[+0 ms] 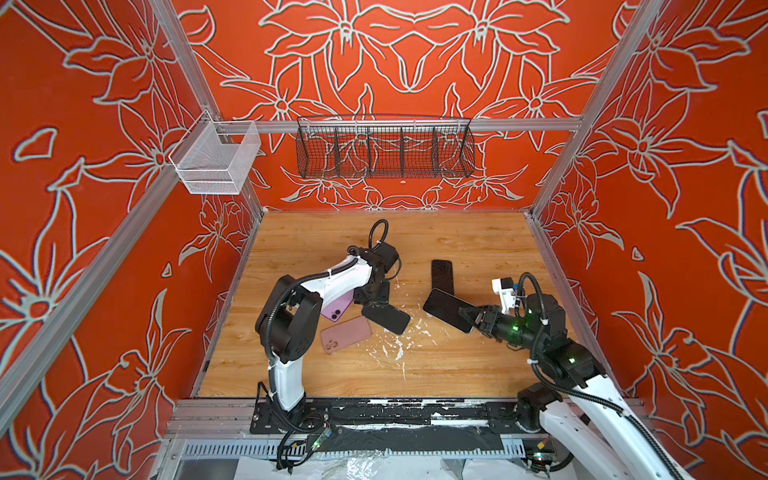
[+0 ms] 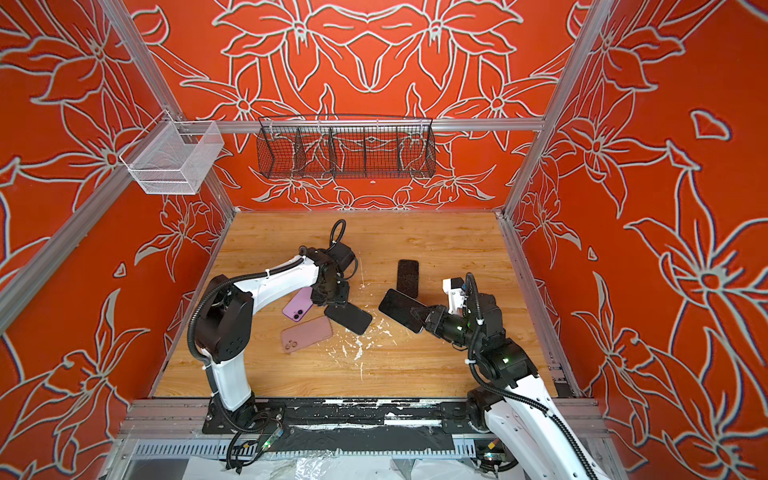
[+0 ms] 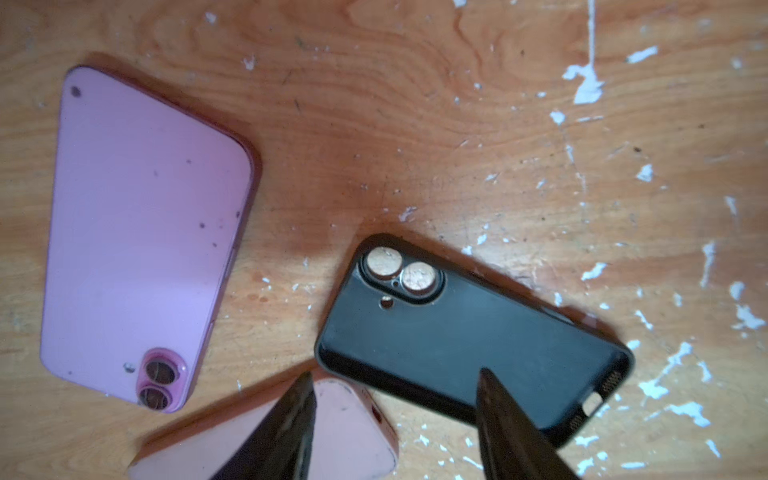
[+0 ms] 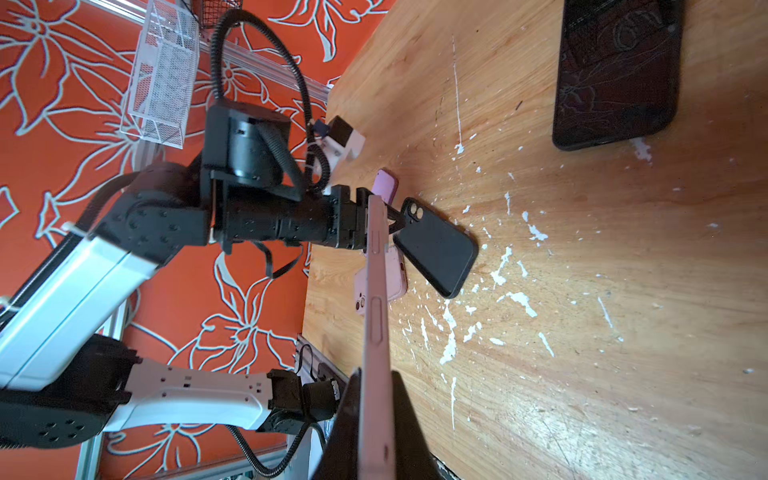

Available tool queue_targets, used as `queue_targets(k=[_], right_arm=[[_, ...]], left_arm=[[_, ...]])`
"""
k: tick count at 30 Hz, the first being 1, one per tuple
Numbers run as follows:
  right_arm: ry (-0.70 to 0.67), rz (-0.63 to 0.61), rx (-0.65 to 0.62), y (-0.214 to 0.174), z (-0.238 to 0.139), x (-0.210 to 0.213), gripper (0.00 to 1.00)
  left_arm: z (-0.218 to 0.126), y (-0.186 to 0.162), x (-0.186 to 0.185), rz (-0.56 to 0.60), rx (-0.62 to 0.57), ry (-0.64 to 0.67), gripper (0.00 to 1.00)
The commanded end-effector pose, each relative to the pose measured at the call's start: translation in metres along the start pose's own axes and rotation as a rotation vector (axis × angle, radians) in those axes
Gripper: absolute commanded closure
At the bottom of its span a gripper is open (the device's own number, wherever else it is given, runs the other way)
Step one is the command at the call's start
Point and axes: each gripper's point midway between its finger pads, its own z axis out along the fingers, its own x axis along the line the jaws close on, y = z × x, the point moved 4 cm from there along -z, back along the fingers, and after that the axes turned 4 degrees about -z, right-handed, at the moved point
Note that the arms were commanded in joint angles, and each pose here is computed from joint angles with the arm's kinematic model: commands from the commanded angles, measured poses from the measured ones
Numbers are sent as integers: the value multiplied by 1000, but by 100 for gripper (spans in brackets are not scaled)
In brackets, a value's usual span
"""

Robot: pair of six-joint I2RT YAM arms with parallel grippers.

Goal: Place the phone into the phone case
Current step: 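Grasp the black case with the left gripper while the right carries the phone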

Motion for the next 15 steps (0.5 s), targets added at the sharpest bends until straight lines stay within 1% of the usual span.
queue_targets(k=[1,3,7,10,15], right_arm=[[91,-58,-26,6,-7,20,100],[92,-51,-23,5,-6,19,100],[93,-45,-20,4,-4,17,100],[103,-42,-23,6,-3,18,100],[110,-36,-29,7,-2,19,100]], left_arm=[[10,-3,15,-12,40,48,46],[17,-1,19,-21,18,25,46],[27,5,22,-51,23,-80,50],[33,8,21,-55,32,-99,53],[42,7,25,-55,48,-69,58]])
